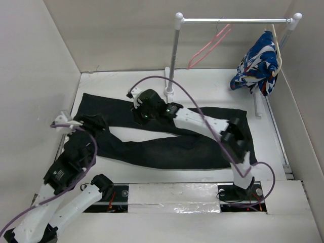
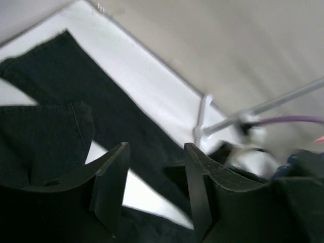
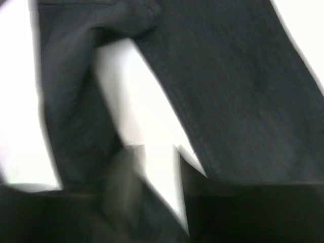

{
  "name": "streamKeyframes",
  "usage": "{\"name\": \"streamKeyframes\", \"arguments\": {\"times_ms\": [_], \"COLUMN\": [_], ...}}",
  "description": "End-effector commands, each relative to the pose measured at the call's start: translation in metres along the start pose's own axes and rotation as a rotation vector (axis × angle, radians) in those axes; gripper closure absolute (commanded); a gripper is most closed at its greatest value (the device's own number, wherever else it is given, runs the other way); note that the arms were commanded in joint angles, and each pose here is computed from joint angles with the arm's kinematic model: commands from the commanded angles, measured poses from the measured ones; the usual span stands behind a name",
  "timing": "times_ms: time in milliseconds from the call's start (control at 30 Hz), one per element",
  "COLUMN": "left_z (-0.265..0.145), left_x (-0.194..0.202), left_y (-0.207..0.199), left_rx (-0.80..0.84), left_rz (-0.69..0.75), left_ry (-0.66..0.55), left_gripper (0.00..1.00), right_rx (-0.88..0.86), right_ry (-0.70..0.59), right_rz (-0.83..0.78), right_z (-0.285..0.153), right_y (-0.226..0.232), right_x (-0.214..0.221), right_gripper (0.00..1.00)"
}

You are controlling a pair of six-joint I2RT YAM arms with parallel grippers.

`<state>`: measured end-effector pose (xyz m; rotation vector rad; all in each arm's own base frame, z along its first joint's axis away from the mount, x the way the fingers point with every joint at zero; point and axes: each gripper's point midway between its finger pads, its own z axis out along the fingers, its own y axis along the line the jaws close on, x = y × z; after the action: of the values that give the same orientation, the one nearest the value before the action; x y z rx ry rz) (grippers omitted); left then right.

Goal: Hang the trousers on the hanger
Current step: Flatten out the trousers at the center of the board.

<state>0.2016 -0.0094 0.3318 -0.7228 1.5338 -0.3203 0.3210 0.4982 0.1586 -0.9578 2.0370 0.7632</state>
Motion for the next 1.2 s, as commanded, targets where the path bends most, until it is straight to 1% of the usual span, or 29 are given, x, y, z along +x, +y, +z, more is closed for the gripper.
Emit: {"name": "streamKeyframes", "arguments": {"times_ms": [0, 33, 67, 100, 133, 167, 200, 267, 300, 333, 400, 433, 467, 500, 533, 567, 600, 667, 700, 767, 800, 833, 867, 900, 967, 1067, 1100, 1133, 1167], "left_z": [0.016, 0.020, 0.023, 0.025, 0.028, 0.031, 0.033, 0.041, 0.047, 0.062, 0.076, 0.090, 0.096, 0.105, 0.112, 0.119, 0.125, 0.135, 0.144, 0.154, 0.161, 0.167, 0.170, 0.177, 0.182, 0.187, 0.187, 0.187, 0.185], "left_x": [0.052, 0.064, 0.080, 0.088, 0.098, 0.109, 0.114, 0.131, 0.137, 0.147, 0.159, 0.164, 0.165, 0.157, 0.156, 0.146, 0.137, 0.133, 0.124, 0.131, 0.129, 0.142, 0.146, 0.154, 0.162, 0.166, 0.164, 0.162, 0.153], "left_y": [0.000, 0.000, 0.008, 0.010, 0.015, 0.023, 0.027, 0.038, 0.031, 0.044, 0.054, 0.073, 0.077, 0.080, 0.088, 0.098, 0.100, 0.112, 0.114, 0.129, 0.127, 0.137, 0.139, 0.141, 0.144, 0.151, 0.153, 0.152, 0.156], "left_rx": [-0.032, -0.041, -0.062, -0.070, -0.095, -0.131, -0.148, -0.193, -0.169, -0.228, -0.287, -0.377, -0.400, -0.417, -0.457, -0.503, -0.525, -0.574, -0.586, -0.650, -0.658, -0.697, -0.714, -0.722, -0.728, -0.746, -0.753, -0.762, -0.790], "left_rz": [0.016, -0.004, 0.001, -0.005, 0.006, -0.016, -0.017, 0.032, 0.041, 0.103, 0.153, 0.176, 0.184, 0.194, 0.214, 0.209, 0.205, 0.216, 0.204, 0.239, 0.254, 0.292, 0.311, 0.340, 0.351, 0.369, 0.365, 0.364, 0.357], "left_ry": [0.115, 0.137, 0.160, 0.170, 0.185, 0.195, 0.202, 0.230, 0.253, 0.280, 0.356, 0.376, 0.378, 0.350, 0.342, 0.314, 0.295, 0.297, 0.271, 0.297, 0.291, 0.331, 0.350, 0.386, 0.412, 0.421, 0.427, 0.422, 0.403], "left_gripper": [0.57, 0.58, 0.60, 0.65, 0.67, 0.70, 0.77, 0.86, 0.92, 0.91, 0.87, 0.81, 0.72, 0.54, 0.46, 0.40, 0.33, 0.30, 0.27, 0.27, 0.27, 0.27, 0.27, 0.30, 0.33, 0.48, 0.69, 0.87, 1.00], "right_rx": [0.001, -0.009, -0.013, -0.006, 0.010, 0.016, 0.056, 0.100, 0.119, 0.149, 0.156, 0.154, 0.181, 0.200, 0.203, 0.219, 0.214, 0.163, 0.164, 0.160, 0.161, 0.159, 0.158, 0.154, 0.140, 0.137, 0.138, 0.139, 0.139], "right_ry": [-0.259, -0.284, -0.334, -0.274, -0.297, -0.337, -0.303, -0.346, -0.377, -0.357, -0.350, -0.345, -0.345, -0.346, -0.341, -0.336, -0.336, -0.358, -0.364, -0.363, -0.360, -0.360, -0.358, -0.351, -0.346, -0.352, -0.354, -0.355, -0.352], "right_rz": [-0.101, -0.107, -0.109, -0.111, -0.107, -0.105, -0.095, -0.094, -0.088, -0.074, -0.047, -0.046, -0.036, -0.030, -0.021, 0.011, 0.020, 0.016, 0.021, 0.019, 0.018, 0.017, 0.017, 0.018, 0.012, 0.001, 0.001, 0.003, 0.003], "right_z": [-0.082, -0.092, -0.120, -0.115, -0.123, -0.143, -0.145, -0.158, -0.171, -0.171, -0.175, -0.178, -0.180, -0.182, -0.184, -0.187, -0.188, -0.189, -0.190, -0.191, -0.190, -0.190, -0.190, -0.189, -0.189, -0.191, -0.192, -0.192, -0.191], "right_y": [0.037, 0.042, 0.045, 0.042, 0.042, 0.042, 0.031, 0.022, 0.015, -0.002, -0.013, -0.018, -0.030, -0.038, -0.043, -0.055, -0.058, -0.051, -0.053, -0.053, -0.053, -0.052, -0.052, -0.052, -0.047, -0.043, -0.043, -0.043, -0.043], "right_x": [-0.064, -0.061, -0.068, -0.029, -0.025, -0.029, -0.003, 0.001, -0.001, 0.014, 0.022, 0.031, 0.034, 0.037, 0.039, 0.043, 0.044, 0.042, 0.041, 0.041, 0.041, 0.041, 0.041, 0.041, 0.041, 0.039, 0.039, 0.038, 0.039], "right_gripper": [0.90, 1.00, 1.00, 1.00, 1.00, 1.00, 1.00, 1.00, 1.00, 1.00, 1.00, 0.98, 0.97, 0.96, 0.95, 0.95, 0.95, 0.93, 0.92, 0.91, 0.91, 0.90, 0.90, 0.89, 0.89, 0.88, 0.88, 0.88, 0.88]}}
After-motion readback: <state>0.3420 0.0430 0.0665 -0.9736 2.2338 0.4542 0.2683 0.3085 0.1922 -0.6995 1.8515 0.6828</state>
